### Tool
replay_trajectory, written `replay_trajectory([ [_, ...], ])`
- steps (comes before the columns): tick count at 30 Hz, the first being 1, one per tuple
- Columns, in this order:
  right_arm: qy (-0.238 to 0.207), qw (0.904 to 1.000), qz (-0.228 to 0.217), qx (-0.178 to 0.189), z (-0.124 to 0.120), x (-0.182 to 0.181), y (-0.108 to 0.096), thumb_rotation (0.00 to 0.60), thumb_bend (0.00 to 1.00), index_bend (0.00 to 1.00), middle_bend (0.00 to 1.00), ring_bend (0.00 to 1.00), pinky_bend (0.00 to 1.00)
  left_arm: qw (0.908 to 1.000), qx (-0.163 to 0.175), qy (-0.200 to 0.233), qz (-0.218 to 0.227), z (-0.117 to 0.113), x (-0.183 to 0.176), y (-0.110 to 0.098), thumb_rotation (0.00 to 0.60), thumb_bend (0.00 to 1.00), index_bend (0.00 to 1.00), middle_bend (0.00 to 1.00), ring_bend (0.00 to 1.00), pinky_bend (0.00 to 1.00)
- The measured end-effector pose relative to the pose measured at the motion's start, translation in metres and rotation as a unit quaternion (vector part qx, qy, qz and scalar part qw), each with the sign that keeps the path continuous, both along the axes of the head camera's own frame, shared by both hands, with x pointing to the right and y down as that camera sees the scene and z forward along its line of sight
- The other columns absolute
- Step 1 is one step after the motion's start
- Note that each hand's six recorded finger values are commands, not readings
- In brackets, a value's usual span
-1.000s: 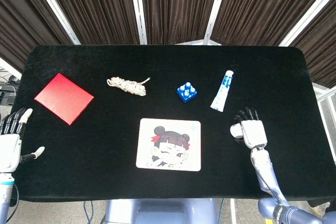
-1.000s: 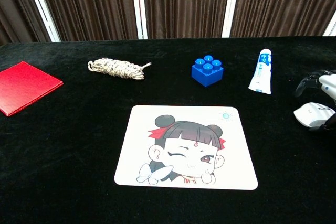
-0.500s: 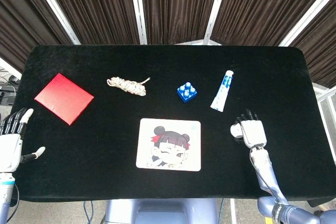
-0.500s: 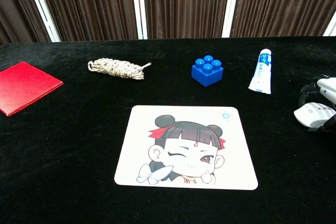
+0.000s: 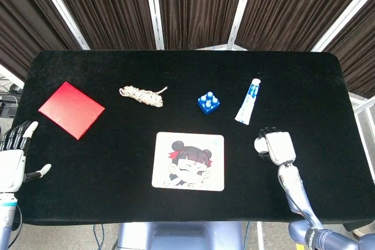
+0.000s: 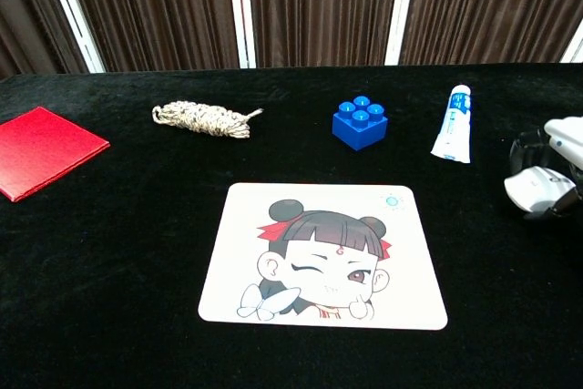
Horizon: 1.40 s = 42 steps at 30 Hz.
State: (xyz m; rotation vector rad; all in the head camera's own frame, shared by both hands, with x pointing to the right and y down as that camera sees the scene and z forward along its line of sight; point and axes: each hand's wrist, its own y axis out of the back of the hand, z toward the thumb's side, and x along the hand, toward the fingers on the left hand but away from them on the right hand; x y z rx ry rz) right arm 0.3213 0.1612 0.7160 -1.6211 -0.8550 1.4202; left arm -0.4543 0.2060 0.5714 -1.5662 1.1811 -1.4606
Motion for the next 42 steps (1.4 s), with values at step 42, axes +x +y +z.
replay_trajectory([
  [42, -0.142, 0.9552, -0.242, 0.096, -0.029, -0.189, 0.025, 0.6, 0.06, 0.65, 0.59, 0.47, 0.59, 0.9991, 0.015, 0.009, -0.038, -0.012, -0.02, -0.012, 0.6, 0.12, 0.0, 0.0, 0.0, 0.0],
])
